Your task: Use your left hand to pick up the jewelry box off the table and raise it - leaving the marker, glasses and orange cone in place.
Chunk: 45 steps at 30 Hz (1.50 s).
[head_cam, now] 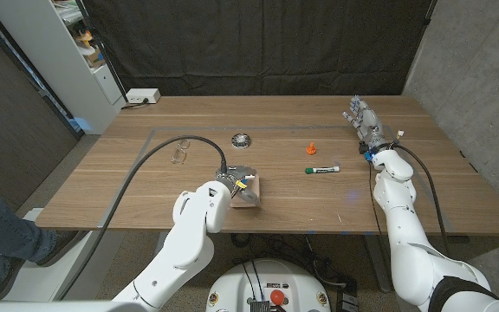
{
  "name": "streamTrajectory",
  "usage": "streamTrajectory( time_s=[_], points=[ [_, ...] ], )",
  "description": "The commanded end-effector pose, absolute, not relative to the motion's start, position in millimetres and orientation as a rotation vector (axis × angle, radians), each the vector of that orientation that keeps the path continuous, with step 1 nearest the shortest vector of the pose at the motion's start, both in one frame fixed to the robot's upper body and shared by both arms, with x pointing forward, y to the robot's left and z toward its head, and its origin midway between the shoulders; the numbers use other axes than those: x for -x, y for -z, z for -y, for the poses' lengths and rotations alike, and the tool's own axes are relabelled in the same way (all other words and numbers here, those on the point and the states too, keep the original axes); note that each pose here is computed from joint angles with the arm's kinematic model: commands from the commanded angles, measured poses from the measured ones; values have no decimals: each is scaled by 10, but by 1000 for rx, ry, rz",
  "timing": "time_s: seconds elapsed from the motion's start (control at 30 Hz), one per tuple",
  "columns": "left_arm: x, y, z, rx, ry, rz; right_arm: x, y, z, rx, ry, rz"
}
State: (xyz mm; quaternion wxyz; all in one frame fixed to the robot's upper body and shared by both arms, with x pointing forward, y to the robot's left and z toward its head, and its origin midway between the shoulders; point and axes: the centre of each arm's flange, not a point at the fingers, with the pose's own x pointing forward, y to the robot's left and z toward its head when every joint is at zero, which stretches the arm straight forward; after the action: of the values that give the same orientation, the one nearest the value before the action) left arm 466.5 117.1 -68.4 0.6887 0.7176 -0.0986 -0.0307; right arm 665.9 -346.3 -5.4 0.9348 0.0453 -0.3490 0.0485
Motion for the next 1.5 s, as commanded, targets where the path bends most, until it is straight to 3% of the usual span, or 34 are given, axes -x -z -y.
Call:
streamTrajectory(
  time_s=[0.03, 1.5],
  points=[
    [-4673, 649, -1189, -1610, 86, 220, -6667, 19, 3435, -98, -98, 720],
    [-4540, 337, -1340, -1622, 43, 276, -6677, -86, 3321, -96, -95, 726]
  ],
)
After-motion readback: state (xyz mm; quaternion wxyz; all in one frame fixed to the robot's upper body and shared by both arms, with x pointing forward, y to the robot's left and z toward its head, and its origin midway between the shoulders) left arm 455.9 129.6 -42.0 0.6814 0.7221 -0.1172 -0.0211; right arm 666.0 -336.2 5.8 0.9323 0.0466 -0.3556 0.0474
